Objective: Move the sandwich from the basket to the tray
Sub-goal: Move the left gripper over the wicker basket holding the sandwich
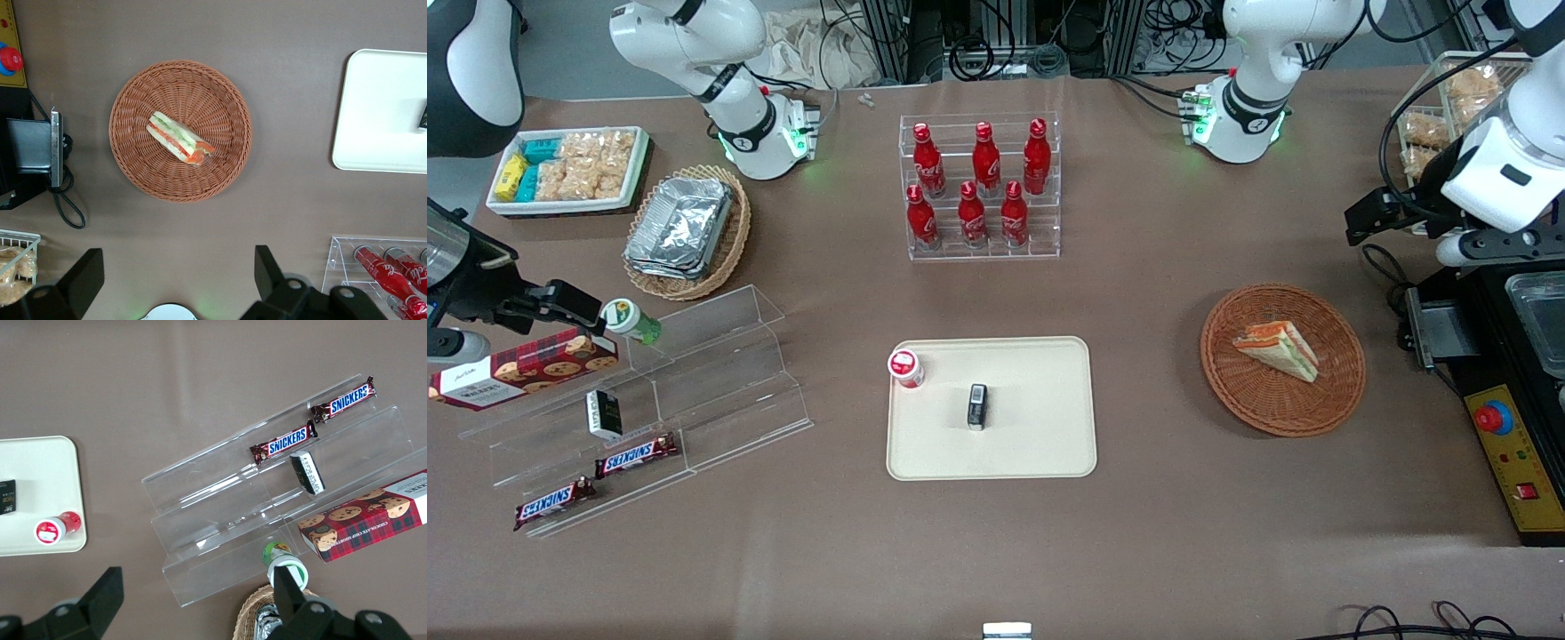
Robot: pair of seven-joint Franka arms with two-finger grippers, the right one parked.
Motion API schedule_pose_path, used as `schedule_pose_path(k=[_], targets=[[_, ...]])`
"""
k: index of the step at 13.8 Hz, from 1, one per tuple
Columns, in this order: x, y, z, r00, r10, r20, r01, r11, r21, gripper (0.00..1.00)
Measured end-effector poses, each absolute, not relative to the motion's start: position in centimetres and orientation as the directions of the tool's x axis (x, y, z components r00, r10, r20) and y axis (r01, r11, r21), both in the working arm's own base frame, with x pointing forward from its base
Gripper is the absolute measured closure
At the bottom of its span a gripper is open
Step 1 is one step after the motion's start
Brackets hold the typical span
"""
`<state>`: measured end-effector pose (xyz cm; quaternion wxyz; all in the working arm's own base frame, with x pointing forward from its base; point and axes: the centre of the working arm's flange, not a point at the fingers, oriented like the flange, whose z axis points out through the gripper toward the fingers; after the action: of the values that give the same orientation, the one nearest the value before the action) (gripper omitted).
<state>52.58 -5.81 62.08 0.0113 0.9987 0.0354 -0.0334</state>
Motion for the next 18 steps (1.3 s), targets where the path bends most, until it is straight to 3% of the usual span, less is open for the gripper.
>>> schedule_pose_path(k=[11, 18], targets=[[52.08, -6.31, 62.27, 0.982, 0.165, -0.088, 0.166, -0.986, 0.007, 0.00], [52.21, -5.46, 61.40, 0.843, 0.528, -0.099, 0.528, -0.849, -0.036, 0.00]])
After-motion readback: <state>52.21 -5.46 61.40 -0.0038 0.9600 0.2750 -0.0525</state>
